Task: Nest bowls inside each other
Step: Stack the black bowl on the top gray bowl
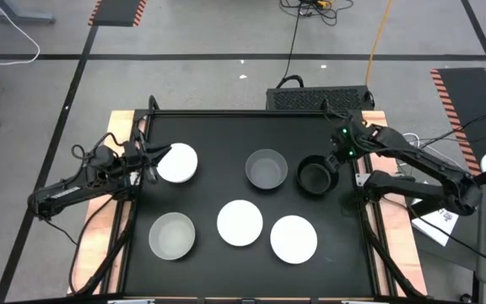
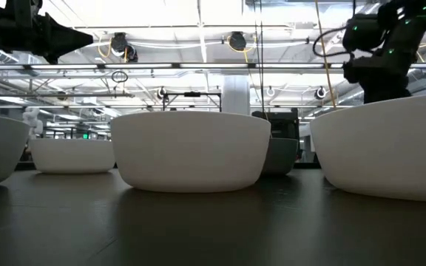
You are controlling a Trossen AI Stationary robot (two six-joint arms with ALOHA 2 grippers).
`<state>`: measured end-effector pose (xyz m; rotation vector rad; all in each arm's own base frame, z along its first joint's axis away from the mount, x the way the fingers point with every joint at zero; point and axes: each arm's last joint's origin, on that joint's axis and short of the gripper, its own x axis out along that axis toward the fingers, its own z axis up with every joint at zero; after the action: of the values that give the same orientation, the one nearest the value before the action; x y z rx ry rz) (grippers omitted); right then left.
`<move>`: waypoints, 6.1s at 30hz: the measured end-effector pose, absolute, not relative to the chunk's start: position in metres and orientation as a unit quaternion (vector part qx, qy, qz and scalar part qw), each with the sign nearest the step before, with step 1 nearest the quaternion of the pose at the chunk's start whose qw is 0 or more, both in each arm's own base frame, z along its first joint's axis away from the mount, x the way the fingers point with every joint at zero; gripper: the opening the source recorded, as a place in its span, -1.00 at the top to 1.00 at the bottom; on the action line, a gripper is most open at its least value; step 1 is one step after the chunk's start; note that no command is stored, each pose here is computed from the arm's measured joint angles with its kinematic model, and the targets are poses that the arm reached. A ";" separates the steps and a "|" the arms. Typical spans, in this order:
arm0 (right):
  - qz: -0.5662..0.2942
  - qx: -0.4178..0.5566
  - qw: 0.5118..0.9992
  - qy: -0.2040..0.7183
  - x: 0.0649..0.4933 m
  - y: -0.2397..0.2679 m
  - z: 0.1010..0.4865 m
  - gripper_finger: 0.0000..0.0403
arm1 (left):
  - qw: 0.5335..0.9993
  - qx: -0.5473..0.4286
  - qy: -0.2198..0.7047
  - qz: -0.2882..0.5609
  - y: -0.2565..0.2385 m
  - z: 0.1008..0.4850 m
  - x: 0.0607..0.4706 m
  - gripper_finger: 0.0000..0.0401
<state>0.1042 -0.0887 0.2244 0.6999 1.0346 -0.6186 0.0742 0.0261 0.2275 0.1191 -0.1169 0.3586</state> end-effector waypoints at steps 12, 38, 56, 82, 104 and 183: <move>-0.262 0.350 0.733 0.522 0.119 -0.109 0.215 0.06 | 0.981 0.060 -0.057 0.176 0.026 0.227 0.075 0.79; -0.251 0.366 0.686 0.576 0.120 -0.122 0.203 -0.07 | 0.981 0.062 -0.058 0.175 0.026 0.228 0.075 0.79; -0.260 0.381 0.677 0.573 0.119 -0.121 0.201 -0.07 | 0.984 0.064 -0.061 0.152 0.025 0.228 0.075 0.79; -0.256 0.393 0.654 0.593 0.124 -0.127 0.169 -0.07 | 0.984 0.063 -0.066 0.152 0.025 0.229 0.075 0.79; -0.250 0.389 0.654 0.599 0.127 -0.129 0.165 0.97 | 0.984 0.063 -0.066 0.152 0.025 0.229 0.075 0.79; -0.208 0.169 0.962 0.059 0.080 -0.058 0.220 1.00 | 0.984 0.062 -0.064 0.154 0.025 0.229 0.075 0.79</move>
<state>0.0799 -0.0579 0.2196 0.3430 0.1205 -0.4213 0.0750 0.0248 0.2286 0.1240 -0.1279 0.3099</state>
